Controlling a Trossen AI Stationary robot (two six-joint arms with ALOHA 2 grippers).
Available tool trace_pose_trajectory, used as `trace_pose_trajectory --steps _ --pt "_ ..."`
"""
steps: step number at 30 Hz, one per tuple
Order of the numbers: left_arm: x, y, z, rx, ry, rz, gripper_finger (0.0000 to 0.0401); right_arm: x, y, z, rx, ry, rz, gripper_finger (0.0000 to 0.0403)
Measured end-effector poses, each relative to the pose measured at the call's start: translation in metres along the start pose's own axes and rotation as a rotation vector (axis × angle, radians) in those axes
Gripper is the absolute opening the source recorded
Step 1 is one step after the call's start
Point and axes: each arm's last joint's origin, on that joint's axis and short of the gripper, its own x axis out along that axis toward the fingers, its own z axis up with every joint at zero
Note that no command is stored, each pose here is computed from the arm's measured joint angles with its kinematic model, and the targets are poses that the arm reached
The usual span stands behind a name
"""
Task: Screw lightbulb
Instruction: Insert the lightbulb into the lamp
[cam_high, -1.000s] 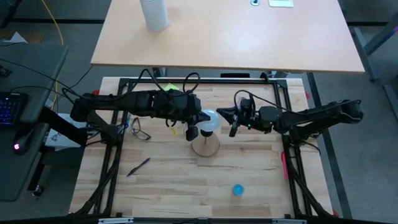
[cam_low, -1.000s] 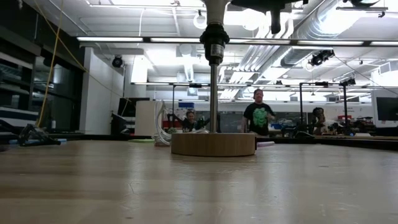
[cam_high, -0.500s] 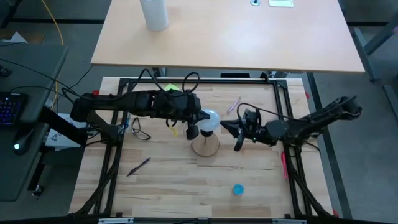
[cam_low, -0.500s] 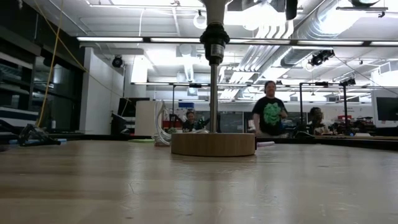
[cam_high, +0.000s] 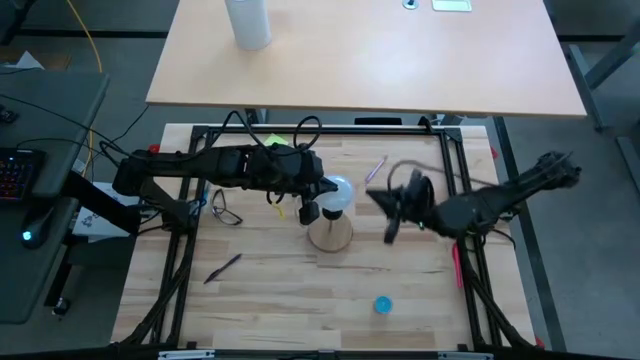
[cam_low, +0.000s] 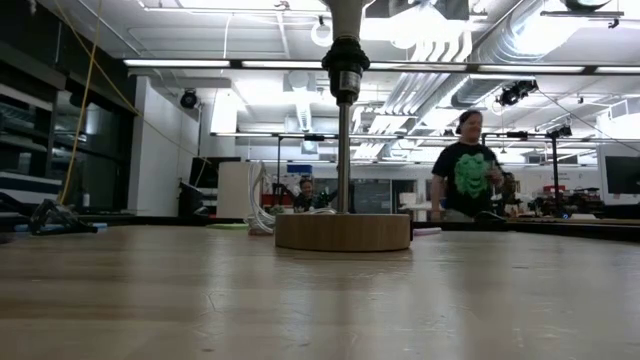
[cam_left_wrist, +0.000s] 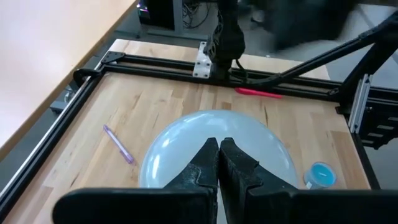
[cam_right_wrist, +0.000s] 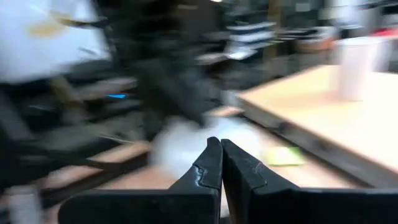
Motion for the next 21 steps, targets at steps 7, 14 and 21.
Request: trace_pose_trajectory --steps 7,14,21 --pt "0.0 -0.001 0.001 0.001 -0.007 -0.004 0.0 0.039 -0.043 -0.002 0.003 0.157 -0.049 0.0" --pt "0.0 -0.002 0.001 0.002 -0.008 -0.009 0.0 0.073 -0.068 -0.008 -0.037 0.129 0.083 0.0" --pt "0.0 -0.003 0.001 0.0 -0.017 -0.011 0.0 0.09 -0.072 -0.008 -0.028 0.088 0.188 0.0"
